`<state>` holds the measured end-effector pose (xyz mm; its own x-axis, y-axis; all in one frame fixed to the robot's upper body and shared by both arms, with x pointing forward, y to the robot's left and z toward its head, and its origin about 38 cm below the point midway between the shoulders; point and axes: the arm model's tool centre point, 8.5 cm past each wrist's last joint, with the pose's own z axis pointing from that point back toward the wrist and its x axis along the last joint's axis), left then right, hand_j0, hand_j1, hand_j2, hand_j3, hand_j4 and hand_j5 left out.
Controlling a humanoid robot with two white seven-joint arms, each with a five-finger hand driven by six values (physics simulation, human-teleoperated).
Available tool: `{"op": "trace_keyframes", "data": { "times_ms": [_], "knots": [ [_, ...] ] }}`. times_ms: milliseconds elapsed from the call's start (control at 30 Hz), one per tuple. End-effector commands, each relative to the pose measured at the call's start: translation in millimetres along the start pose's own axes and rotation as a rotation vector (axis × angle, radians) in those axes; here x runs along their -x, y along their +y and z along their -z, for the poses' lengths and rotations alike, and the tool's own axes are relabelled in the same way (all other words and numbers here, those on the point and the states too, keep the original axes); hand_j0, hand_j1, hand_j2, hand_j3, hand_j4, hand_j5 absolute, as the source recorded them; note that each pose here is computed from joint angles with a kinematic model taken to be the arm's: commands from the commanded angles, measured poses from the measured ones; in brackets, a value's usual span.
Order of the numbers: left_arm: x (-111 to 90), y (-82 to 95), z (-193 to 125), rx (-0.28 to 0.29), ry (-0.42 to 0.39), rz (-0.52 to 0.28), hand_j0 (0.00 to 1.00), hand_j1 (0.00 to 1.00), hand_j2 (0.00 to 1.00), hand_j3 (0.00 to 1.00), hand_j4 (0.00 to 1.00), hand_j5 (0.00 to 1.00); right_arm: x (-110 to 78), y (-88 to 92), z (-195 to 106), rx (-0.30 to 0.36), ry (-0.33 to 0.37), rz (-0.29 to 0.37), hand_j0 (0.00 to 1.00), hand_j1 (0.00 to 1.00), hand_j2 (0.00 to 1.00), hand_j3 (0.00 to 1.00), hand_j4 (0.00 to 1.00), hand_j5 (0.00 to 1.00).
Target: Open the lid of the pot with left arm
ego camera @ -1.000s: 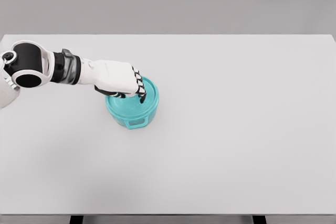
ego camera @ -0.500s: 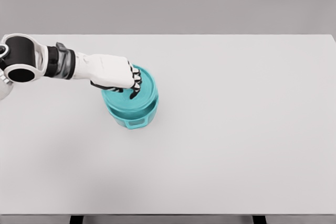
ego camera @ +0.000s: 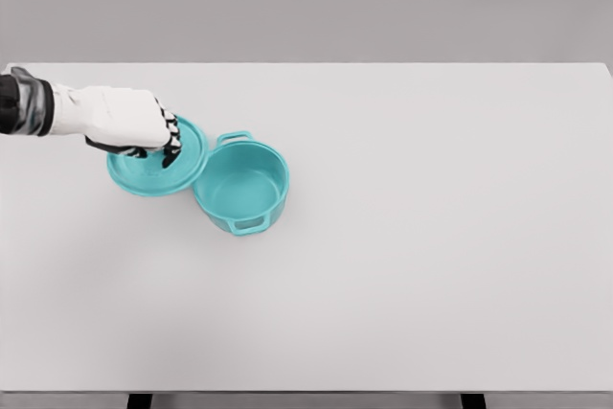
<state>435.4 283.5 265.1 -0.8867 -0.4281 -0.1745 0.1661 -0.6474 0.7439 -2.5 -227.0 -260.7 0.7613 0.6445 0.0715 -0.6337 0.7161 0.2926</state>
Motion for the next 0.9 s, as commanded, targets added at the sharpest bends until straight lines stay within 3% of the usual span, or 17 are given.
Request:
{"op": "trace_keyframes", "data": {
  "times_ms": [0,67,267,300,367,433,500,700,733,767,833,867],
  "knots": [
    [5.9,-9.0,-12.4,0.021,0.031,-0.014,0.45,0.45,0.45,0.45,0.45,0.45,0.0,0.0,0.0,0.000,0.000,0.000,1.00,1.00,1.00,1.00,1.00,1.00],
    [6.6,-17.2,-11.1,0.055,0.048,0.006,0.45,0.45,0.45,0.45,0.45,0.45,0.0,0.0,0.0,0.000,0.000,0.000,1.00,1.00,1.00,1.00,1.00,1.00],
    [17.5,-49.9,-8.9,0.129,0.090,-0.039,0.47,0.47,0.47,0.47,0.47,0.47,0.0,0.0,0.0,0.000,0.000,0.000,1.00,1.00,1.00,1.00,1.00,1.00],
    [18.3,-50.6,-8.7,0.130,0.091,-0.041,0.51,0.51,0.51,0.51,0.51,0.51,0.0,0.0,0.0,0.000,0.000,0.000,1.00,1.00,1.00,1.00,1.00,1.00],
    [21.1,-54.1,-8.8,0.135,0.098,-0.054,0.68,0.68,0.68,0.68,0.68,0.68,0.0,0.0,0.0,0.000,0.000,0.000,1.00,1.00,1.00,1.00,1.00,1.00],
    [18.9,-59.8,-5.4,0.140,0.091,-0.067,0.93,0.93,0.93,0.93,0.93,0.93,0.0,0.0,0.0,0.000,0.000,0.000,1.00,1.00,1.00,1.00,1.00,1.00],
    [18.8,-64.4,-4.6,0.147,0.089,-0.077,1.00,1.00,1.00,1.00,1.00,1.00,0.0,0.0,0.0,0.000,0.000,0.000,1.00,1.00,1.00,1.00,1.00,1.00],
    [23.1,-75.1,-5.1,0.158,0.105,-0.117,1.00,1.00,1.00,1.00,1.00,1.00,0.0,0.0,0.0,0.000,0.000,0.000,1.00,1.00,1.00,1.00,1.00,1.00],
    [30.1,-78.0,-10.7,0.157,0.127,-0.139,1.00,1.00,1.00,1.00,1.00,1.00,0.0,0.0,0.0,0.000,0.000,0.000,1.00,1.00,1.00,1.00,1.00,1.00],
    [41.5,-85.7,-21.6,0.136,0.153,-0.213,1.00,1.00,1.00,1.00,1.00,1.00,0.0,0.0,0.0,0.000,0.000,0.000,1.00,1.00,1.00,1.00,1.00,1.00],
    [68.7,-107.4,-44.2,0.010,0.190,-0.478,1.00,1.00,1.00,1.00,1.00,1.00,0.0,0.0,0.0,0.000,0.000,0.000,1.00,1.00,1.00,1.00,1.00,1.00],
    [78.7,-118.3,-54.2,-0.027,0.217,-0.560,1.00,1.00,1.00,1.00,1.00,1.00,0.0,0.0,0.0,0.000,0.000,0.000,1.00,1.00,1.00,1.00,1.00,1.00]
  ]
}}
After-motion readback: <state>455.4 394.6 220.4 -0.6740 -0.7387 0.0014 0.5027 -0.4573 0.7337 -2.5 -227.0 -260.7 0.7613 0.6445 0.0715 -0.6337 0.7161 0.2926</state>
